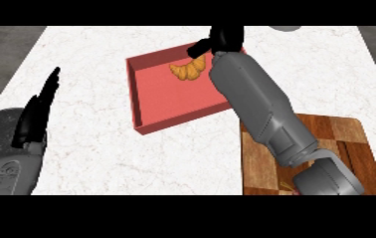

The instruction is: Pick the croissant from the cutting board and place it in the cardboard box

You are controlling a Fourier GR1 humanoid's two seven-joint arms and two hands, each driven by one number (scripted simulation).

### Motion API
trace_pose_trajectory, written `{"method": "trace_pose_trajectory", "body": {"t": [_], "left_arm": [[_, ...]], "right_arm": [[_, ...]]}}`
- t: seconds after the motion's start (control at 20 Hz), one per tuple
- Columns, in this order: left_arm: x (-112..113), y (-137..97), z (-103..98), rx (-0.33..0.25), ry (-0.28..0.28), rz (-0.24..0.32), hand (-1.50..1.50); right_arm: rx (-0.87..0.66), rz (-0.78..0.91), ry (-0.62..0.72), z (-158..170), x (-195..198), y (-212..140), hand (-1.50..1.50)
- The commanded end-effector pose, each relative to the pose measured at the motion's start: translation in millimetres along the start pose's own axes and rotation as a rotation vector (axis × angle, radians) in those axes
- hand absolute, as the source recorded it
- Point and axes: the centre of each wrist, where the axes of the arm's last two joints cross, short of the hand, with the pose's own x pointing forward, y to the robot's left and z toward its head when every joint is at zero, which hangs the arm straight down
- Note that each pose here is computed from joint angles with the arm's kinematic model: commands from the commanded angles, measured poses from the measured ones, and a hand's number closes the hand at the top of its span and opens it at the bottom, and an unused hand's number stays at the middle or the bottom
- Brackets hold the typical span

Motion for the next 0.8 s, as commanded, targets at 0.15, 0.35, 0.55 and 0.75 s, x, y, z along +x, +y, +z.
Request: {"method": "trace_pose_trajectory", "body": {"t": [0.15, 0.35, 0.55, 0.75], "left_arm": [[4.2, 5.4, -6.8, -0.024, 0.007, 0.015, 0.00], [1.1, 17.4, -5.7, 0.030, 0.014, -0.003, 0.00], [-3.4, 16.9, 0.4, 0.002, 0.032, -0.015, 0.00], [-8.7, 16.6, 18.8, 0.038, 0.055, -0.004, 0.00]], "right_arm": [[-0.056, -0.076, -0.072, -3.9, -9.2, 5.2, -1.50], [-0.140, -0.185, -0.147, -6.2, -7.3, -0.1, -1.50], [-0.250, -0.320, -0.150, -6.5, -7.8, -4.8, -1.50], [-0.283, -0.406, -0.153, -8.1, -18.4, -7.9, -1.50]]}}
